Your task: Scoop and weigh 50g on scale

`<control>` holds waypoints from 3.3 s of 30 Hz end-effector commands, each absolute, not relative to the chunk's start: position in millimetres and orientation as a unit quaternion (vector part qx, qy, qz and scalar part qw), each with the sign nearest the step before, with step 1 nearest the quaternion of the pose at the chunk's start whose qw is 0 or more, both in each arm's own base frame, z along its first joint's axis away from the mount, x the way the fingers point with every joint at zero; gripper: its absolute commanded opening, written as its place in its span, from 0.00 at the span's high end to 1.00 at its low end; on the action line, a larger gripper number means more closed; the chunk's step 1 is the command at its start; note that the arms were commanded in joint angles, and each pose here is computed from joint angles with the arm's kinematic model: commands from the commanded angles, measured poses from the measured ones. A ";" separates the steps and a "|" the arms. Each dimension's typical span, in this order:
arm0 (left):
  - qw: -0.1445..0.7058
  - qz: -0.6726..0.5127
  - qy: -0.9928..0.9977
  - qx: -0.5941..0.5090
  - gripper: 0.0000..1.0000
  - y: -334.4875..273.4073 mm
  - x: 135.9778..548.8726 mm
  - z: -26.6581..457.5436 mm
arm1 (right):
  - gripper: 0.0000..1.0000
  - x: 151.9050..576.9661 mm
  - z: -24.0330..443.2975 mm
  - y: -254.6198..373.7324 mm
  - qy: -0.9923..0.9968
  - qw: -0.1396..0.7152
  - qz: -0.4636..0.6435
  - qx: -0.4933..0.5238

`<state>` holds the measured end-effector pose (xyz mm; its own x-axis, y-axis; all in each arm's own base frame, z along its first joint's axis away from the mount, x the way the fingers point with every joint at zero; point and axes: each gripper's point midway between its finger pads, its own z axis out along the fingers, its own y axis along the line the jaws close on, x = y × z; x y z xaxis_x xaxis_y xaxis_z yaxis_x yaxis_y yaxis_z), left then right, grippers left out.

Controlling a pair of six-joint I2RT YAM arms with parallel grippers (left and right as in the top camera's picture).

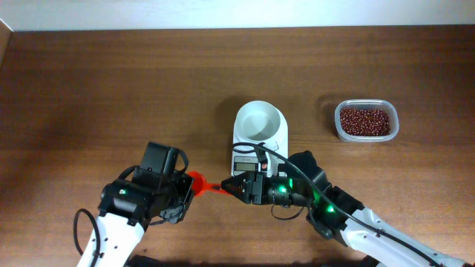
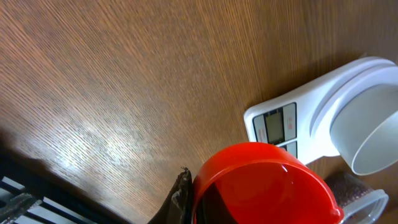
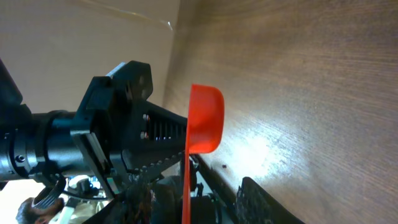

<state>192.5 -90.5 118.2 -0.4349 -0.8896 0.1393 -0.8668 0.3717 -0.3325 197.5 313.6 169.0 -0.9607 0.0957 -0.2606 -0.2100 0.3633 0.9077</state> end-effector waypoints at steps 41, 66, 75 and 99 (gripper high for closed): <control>0.016 -0.203 0.870 -0.448 1.00 -116.7 201.3 114.9 | 0.77 192.6 175.4 327.1 0.809 0.163 0.562 -0.059; 0.027 -0.222 0.879 -0.422 1.00 -122.4 207.9 118.7 | 0.92 192.5 175.3 327.1 0.809 0.163 0.562 -0.059; 0.029 -0.220 0.879 -0.422 0.65 -121.7 208.2 118.5 | 0.96 183.6 142.7 315.0 0.844 0.153 0.505 -0.093; 0.026 -0.217 0.879 -0.423 0.17 -121.1 206.6 117.8 | 0.96 145.3 145.1 121.4 0.913 0.240 0.317 0.088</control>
